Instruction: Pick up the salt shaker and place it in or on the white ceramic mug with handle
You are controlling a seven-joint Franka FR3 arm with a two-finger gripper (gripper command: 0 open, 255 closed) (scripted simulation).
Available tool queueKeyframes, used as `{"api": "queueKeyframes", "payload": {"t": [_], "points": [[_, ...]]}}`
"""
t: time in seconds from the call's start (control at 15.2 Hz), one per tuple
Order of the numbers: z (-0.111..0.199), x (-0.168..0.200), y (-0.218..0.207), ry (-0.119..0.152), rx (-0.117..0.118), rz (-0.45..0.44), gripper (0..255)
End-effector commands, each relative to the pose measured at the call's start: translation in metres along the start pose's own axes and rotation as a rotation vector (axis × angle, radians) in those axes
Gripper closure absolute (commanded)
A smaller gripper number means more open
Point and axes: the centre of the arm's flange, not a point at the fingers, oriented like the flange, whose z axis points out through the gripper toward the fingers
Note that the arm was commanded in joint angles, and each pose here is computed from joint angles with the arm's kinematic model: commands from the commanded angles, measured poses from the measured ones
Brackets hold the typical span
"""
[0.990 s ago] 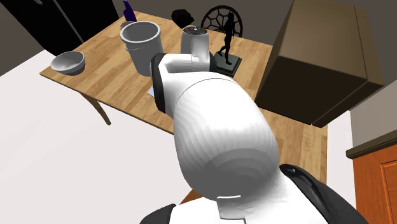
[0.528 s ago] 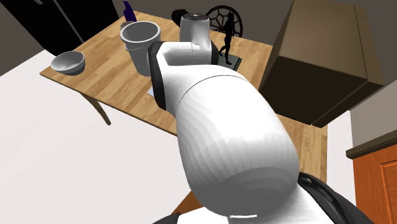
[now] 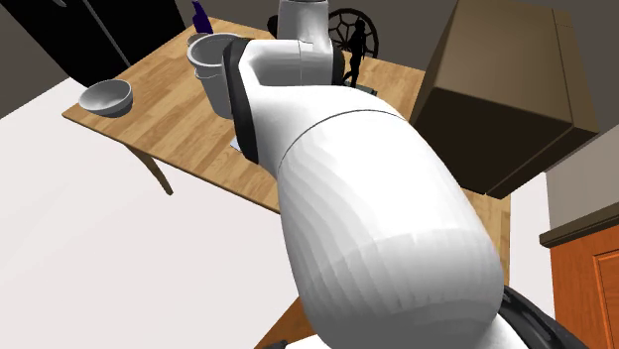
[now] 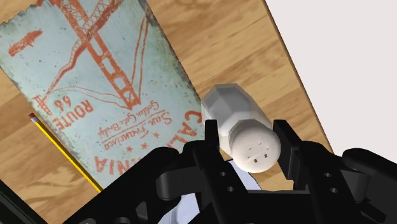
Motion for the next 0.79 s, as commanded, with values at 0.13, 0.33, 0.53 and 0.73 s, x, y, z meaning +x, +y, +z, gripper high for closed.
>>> {"api": "queueKeyframes", "payload": {"t": [0.13,0.33,0.53,0.73], "points": [[-0.022,0.001,-0.002,0.0,0.0,0.0,255],[-0.038,0.001,-0.003,0.0,0.0,0.0,255],[-0.046,-0.023,0.007,0.0,0.0,0.0,255],[-0.052,-0.059,0.022,0.0,0.0,0.0,255]]}}
